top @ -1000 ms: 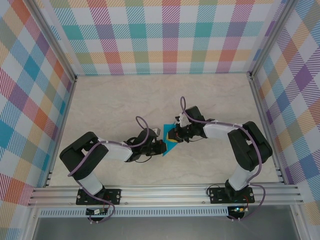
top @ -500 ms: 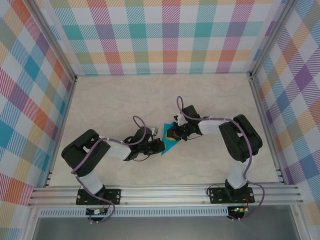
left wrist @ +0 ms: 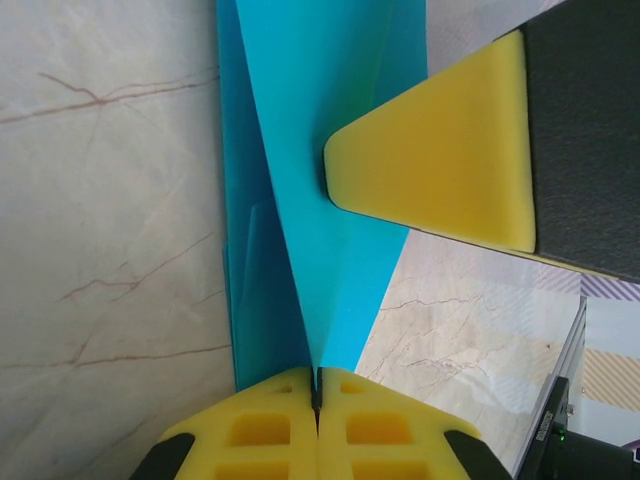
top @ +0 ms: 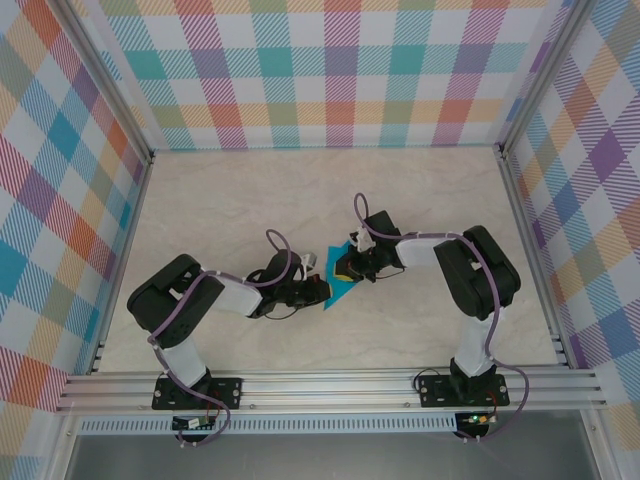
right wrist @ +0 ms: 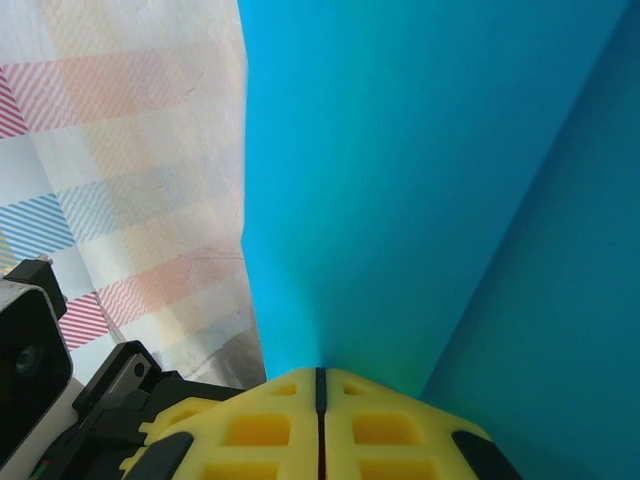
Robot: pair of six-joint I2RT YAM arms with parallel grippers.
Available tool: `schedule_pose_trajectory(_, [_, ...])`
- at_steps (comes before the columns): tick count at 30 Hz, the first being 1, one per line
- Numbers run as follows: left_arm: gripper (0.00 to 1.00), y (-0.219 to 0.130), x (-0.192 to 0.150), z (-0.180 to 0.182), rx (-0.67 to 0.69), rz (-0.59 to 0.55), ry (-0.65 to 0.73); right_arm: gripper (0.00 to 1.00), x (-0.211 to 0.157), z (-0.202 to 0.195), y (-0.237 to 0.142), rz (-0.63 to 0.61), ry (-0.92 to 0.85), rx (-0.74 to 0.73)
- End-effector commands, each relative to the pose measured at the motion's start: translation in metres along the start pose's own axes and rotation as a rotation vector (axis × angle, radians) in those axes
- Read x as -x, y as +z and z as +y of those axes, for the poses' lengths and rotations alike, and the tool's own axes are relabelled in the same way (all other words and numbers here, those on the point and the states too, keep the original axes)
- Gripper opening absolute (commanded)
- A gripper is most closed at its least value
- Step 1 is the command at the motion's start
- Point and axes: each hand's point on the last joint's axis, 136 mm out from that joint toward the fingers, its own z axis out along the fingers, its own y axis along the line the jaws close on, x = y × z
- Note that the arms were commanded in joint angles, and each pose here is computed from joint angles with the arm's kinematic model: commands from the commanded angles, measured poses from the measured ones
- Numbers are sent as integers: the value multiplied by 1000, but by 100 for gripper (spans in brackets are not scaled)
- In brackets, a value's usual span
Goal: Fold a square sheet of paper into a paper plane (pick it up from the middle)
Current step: Fourth fold the wing at the center of the table.
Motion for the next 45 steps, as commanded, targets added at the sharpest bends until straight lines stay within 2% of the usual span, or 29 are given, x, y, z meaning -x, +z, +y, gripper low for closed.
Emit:
schedule_pose_trajectory(1, [5, 2, -1, 3, 0, 41, 14, 8, 5, 15, -14, -28, -41, 23])
schedule_pose_trajectory(6, [5, 3, 1, 0, -33, 66, 5, 9, 0, 26, -14, -4, -45, 79])
schedule_pose_trajectory(14, [5, 1, 6, 3, -62, 76, -43, 9, 2, 23, -8, 6, -35, 84])
schedule_pose_trajectory(32, [5, 6, 6, 21, -39, 97, -126, 8, 13, -6, 6, -11, 25, -22])
schedule_pose_trajectory(39, [18, 4, 4, 31, 6, 94, -157, 7, 10, -22, 12, 6, 64, -70])
schedule_pose_trajectory(45, [17, -1, 1, 32, 30, 96, -149, 6, 8, -24, 12, 7, 66, -74])
